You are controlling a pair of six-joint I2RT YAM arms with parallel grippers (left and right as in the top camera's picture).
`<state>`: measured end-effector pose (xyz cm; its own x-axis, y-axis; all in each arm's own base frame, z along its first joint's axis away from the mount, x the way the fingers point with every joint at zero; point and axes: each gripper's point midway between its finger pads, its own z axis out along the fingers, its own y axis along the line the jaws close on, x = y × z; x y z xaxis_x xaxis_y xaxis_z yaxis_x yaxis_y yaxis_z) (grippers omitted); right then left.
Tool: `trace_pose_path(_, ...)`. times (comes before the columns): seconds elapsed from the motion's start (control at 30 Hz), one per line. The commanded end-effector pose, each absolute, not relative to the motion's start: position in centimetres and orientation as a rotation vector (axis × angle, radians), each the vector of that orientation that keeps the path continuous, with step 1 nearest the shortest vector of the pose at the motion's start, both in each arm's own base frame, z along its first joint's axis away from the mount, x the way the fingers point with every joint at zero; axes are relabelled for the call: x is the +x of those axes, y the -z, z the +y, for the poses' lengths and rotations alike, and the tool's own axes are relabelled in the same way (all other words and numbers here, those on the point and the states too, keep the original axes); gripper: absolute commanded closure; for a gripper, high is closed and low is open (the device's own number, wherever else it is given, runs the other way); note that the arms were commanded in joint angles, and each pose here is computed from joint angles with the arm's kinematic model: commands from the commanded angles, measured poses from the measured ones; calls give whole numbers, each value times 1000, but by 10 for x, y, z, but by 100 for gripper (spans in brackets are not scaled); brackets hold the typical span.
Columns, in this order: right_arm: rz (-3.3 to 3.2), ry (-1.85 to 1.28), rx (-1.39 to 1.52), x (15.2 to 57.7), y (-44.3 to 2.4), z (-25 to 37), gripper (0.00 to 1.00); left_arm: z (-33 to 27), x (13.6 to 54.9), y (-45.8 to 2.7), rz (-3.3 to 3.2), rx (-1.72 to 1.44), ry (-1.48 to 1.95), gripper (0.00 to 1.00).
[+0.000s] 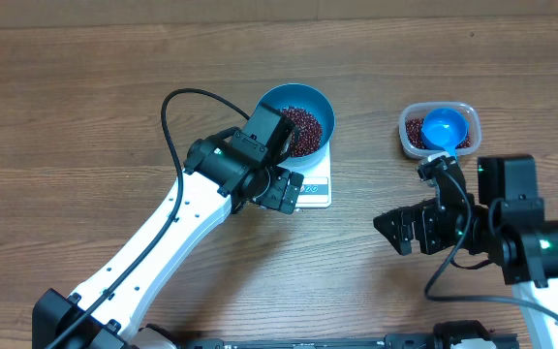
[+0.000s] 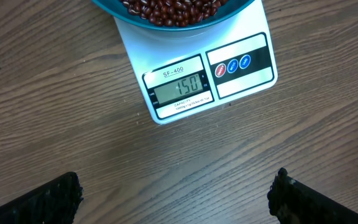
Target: Scoop item into bowl and weigh 150g on scale
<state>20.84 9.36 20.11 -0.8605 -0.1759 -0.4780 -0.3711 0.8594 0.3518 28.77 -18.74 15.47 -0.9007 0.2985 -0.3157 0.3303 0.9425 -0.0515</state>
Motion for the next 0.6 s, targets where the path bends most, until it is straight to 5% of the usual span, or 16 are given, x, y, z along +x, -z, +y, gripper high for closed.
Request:
trace_pose_path(0.0, 2583, -645, -432, 212, -203, 99, 0, -187, 288, -165, 2766, 450, 175, 1)
trace_pose_path(0.57, 2647, -854, -432, 201, -197, 117, 0, -187, 288, -165, 2766, 450, 175, 0)
